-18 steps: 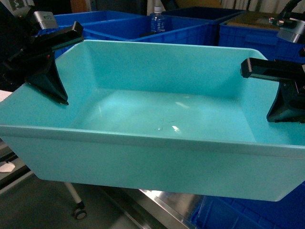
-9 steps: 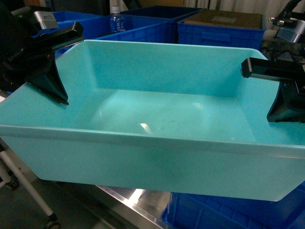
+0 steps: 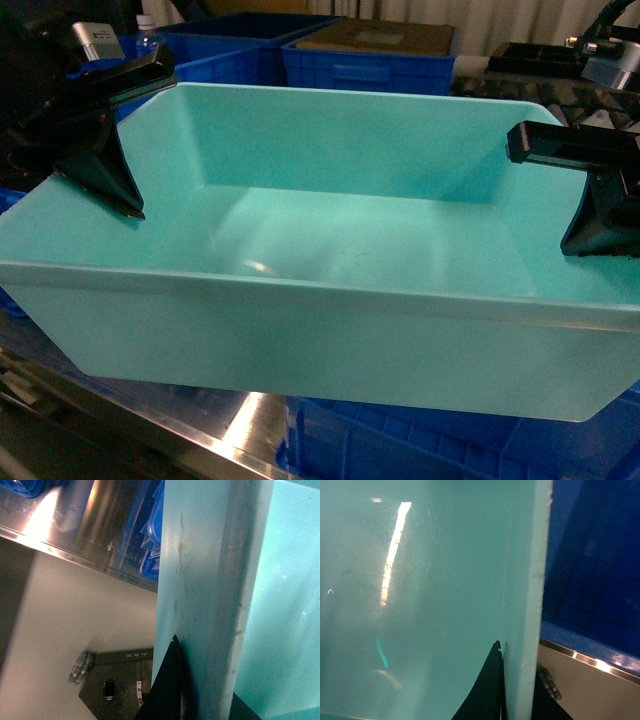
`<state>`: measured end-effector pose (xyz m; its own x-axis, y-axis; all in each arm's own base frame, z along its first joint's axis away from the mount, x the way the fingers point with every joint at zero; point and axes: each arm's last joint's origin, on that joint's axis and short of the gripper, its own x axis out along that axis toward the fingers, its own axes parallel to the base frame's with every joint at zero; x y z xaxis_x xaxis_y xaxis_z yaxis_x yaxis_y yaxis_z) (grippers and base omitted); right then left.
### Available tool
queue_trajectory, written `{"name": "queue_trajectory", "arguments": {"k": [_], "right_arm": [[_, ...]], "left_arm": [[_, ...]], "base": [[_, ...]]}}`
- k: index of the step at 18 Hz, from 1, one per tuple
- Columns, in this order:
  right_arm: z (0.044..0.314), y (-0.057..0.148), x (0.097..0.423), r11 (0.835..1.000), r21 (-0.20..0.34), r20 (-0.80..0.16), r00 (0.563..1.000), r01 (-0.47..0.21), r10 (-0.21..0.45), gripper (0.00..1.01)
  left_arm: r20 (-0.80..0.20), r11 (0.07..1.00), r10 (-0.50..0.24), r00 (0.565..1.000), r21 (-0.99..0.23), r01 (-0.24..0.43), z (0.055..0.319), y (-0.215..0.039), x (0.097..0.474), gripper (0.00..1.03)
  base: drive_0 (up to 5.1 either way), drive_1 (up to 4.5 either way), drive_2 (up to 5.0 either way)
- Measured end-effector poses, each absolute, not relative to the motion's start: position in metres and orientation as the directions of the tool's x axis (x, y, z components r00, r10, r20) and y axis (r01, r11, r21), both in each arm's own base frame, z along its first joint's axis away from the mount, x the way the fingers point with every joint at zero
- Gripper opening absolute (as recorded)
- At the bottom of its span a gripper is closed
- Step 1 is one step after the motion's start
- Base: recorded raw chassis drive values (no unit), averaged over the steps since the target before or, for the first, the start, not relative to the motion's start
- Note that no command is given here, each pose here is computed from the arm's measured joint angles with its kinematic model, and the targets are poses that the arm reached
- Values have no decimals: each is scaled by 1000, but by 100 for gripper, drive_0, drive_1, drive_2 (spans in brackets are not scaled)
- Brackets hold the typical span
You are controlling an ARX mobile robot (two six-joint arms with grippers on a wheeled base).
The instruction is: Stack blue boxes stably on right
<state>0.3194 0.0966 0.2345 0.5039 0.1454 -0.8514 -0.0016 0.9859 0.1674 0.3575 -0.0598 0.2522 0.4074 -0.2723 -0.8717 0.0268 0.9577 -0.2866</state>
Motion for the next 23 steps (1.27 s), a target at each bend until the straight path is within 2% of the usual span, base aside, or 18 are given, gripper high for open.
{"name": "queue_trajectory", "arguments": {"k": [23], "right_arm": [[233,99,320,985,170,-853,499,-9,152,2]], "left_arm": [[-873,958,-268,408,-286,19,251,-57,358,2]], "base": [[-153,-153,-153]]}}
